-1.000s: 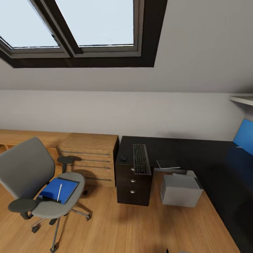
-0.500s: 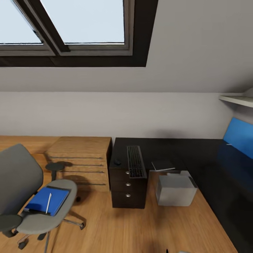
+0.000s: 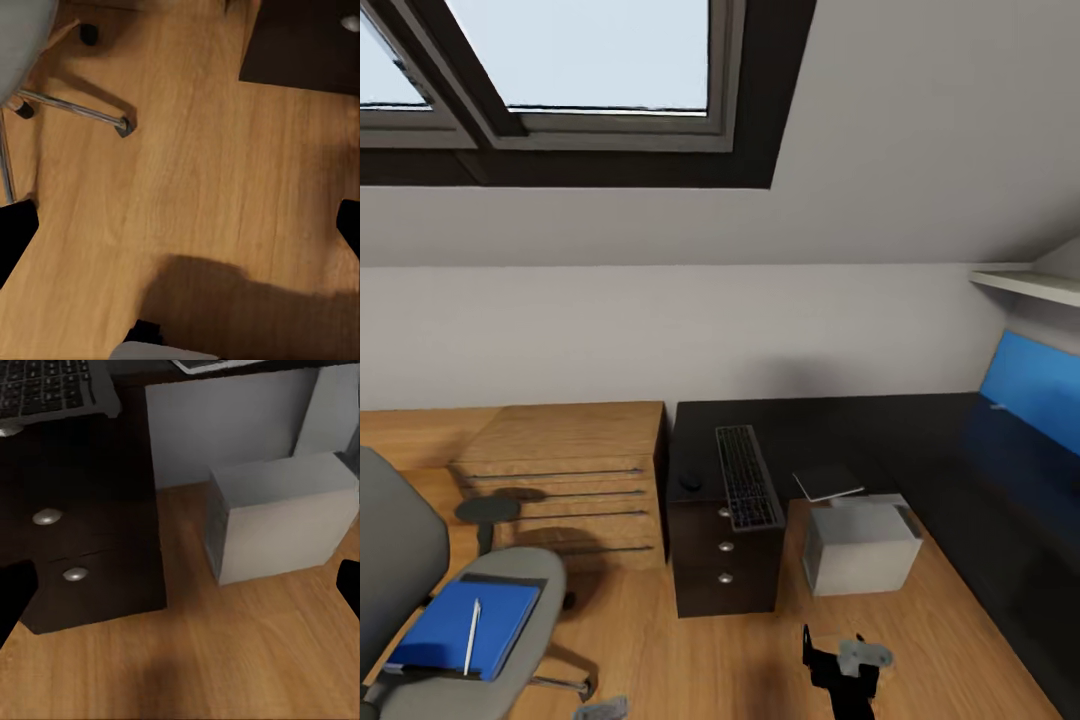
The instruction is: In the bedroom, organize the workspace by keeping the computer under the desk, ensuring the monitor is on the desk, placing the keyboard on the desk next to the monitor, placing the mouse on the desk next to the keyboard, moving the folder from the swivel chair onto the desk next to the mouse, stacking the notebook on top of the folder with the pen on top of the notebook, and positioning the swivel chair next to the desk.
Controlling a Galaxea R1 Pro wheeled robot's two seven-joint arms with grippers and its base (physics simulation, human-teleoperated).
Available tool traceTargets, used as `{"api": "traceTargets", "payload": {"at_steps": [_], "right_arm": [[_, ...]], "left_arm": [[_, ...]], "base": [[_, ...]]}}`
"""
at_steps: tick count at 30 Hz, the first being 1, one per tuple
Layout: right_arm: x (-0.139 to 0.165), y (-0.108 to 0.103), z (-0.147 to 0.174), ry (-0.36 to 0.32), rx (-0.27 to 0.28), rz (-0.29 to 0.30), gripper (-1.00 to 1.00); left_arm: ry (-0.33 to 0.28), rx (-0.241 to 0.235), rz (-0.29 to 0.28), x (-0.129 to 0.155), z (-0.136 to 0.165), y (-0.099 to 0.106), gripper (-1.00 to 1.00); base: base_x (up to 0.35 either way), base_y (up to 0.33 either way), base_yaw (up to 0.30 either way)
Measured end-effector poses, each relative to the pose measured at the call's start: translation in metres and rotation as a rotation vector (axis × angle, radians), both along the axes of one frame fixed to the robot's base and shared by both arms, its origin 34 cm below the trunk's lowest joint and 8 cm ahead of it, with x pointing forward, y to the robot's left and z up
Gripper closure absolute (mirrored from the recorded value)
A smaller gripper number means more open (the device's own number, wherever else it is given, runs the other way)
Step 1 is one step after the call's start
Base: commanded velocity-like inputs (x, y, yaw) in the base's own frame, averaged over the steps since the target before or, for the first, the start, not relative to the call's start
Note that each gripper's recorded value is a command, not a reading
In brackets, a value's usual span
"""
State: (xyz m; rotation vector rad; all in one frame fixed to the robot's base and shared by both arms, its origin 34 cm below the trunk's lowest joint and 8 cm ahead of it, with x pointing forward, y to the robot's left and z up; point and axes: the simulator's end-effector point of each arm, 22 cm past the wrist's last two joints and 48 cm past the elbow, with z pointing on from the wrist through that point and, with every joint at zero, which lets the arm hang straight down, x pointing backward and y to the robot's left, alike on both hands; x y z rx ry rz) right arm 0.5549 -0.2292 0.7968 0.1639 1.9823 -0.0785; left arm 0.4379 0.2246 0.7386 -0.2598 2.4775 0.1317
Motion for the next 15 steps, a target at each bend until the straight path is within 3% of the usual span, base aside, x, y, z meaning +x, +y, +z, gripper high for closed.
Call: {"api": "traceTargets", "payload": {"at_steps": [3, 7, 8, 10, 11, 12, 13, 14, 15], "right_arm": [[0.026, 0.005, 0.028, -0.067, 0.045, -0.041, -1.00], [0.055, 0.017, 0.057, -0.094, 0.192, -0.099, -1.00], [0.065, 0.024, 0.066, -0.092, 0.256, -0.091, -1.00], [0.087, 0.064, 0.091, -0.032, 0.551, -0.009, -1.00], [0.089, 0.074, 0.096, -0.012, 0.646, 0.012, -1.00], [0.090, 0.079, 0.102, -0.001, 0.729, 0.023, -1.00], [0.091, 0.079, 0.105, 0.001, 0.767, 0.025, -1.00], [0.094, 0.070, 0.113, 0.001, 0.885, 0.008, -1.00], [0.095, 0.063, 0.115, -0.001, 0.940, -0.008, -1.00]], "left_arm": [[0.020, -0.032, -0.041, 0.023, 0.027, -0.015, -1.00], [-0.018, -0.074, -0.060, 0.059, 0.080, -0.023, -1.00], [-0.041, -0.084, -0.053, 0.069, 0.096, -0.021, -1.00], [-0.147, -0.116, -0.036, 0.098, 0.149, -0.017, -1.00], [-0.176, -0.127, -0.032, 0.105, 0.162, -0.018, -1.00], [-0.199, -0.139, -0.029, 0.109, 0.173, -0.018, -1.00], [-0.207, -0.144, -0.028, 0.111, 0.176, -0.019, -1.00], [-0.225, -0.167, -0.026, 0.114, 0.185, -0.023, -1.00], [-0.229, -0.183, -0.025, 0.114, 0.187, -0.025, -1.00]], "base": [[0.205, 0.186, -0.004], [0.084, 0.070, -0.001], [0.018, 0.015, 0.000], [0.008, 0.006, 0.000], [0.004, 0.003, 0.000], [0.003, 0.003, 0.000], [0.001, 0.001, 0.000], [0.000, 0.000, 0.000], [0.000, 0.000, 0.000]]}}
